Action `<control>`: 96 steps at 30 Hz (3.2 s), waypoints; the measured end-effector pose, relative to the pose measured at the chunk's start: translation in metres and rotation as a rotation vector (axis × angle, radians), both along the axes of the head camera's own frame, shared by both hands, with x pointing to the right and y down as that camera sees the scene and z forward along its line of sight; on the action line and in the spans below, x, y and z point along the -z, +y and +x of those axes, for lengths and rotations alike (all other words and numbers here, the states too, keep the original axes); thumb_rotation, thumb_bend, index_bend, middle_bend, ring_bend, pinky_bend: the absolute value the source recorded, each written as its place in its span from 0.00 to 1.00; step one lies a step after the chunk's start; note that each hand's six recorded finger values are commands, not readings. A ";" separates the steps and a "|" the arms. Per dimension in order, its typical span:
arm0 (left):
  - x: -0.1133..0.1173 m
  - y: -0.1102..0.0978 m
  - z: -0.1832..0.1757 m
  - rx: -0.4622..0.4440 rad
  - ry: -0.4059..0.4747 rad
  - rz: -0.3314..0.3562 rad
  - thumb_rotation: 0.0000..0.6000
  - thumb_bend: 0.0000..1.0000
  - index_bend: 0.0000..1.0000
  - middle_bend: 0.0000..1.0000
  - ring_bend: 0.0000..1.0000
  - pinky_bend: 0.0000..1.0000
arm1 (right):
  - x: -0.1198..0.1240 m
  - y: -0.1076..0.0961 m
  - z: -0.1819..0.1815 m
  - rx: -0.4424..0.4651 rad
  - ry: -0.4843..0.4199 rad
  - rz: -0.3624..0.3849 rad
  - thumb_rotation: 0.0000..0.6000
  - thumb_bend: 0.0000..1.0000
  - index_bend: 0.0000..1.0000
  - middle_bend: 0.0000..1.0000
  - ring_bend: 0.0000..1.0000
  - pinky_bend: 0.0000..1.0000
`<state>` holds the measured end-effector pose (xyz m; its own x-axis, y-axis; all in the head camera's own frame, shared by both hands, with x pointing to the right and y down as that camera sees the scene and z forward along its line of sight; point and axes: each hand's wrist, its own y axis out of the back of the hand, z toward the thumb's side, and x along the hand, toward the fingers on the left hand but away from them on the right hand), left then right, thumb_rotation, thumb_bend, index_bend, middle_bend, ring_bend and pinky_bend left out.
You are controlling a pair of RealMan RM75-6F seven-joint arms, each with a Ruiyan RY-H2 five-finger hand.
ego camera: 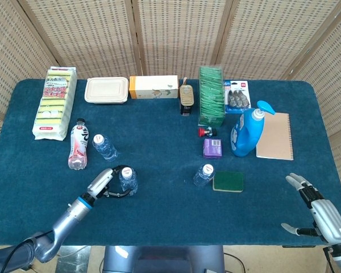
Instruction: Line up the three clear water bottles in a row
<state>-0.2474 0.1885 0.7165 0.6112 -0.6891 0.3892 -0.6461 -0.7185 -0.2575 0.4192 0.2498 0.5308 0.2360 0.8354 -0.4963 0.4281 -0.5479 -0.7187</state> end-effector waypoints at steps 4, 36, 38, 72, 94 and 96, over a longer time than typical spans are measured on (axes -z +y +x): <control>0.006 -0.010 0.009 -0.016 0.001 0.034 1.00 0.35 0.35 0.42 0.25 0.37 | 0.000 0.000 -0.001 0.000 -0.002 0.000 1.00 0.12 0.04 0.04 0.05 0.12; -0.015 -0.035 0.150 -0.140 0.021 0.103 1.00 0.32 0.35 0.42 0.25 0.38 | -0.004 -0.010 0.008 -0.035 0.004 -0.002 1.00 0.12 0.04 0.04 0.05 0.12; -0.017 -0.035 0.152 -0.140 0.018 0.101 1.00 0.32 0.35 0.42 0.25 0.38 | -0.004 -0.010 0.008 -0.038 0.003 -0.007 1.00 0.12 0.04 0.05 0.05 0.12; 0.006 -0.036 0.134 -0.126 0.086 0.163 1.00 0.22 0.00 0.00 0.00 0.18 | -0.002 -0.006 0.008 -0.035 0.008 -0.013 1.00 0.12 0.04 0.05 0.05 0.12; 0.147 -0.101 -0.017 0.086 0.028 0.441 1.00 0.15 0.00 0.00 0.00 0.08 | -0.007 0.004 -0.009 0.012 0.021 -0.037 1.00 0.12 0.04 0.05 0.05 0.12; 0.143 -0.108 -0.034 0.131 0.014 0.413 1.00 0.15 0.00 0.00 0.00 0.08 | -0.008 0.004 -0.009 0.013 0.021 -0.038 1.00 0.12 0.04 0.05 0.05 0.12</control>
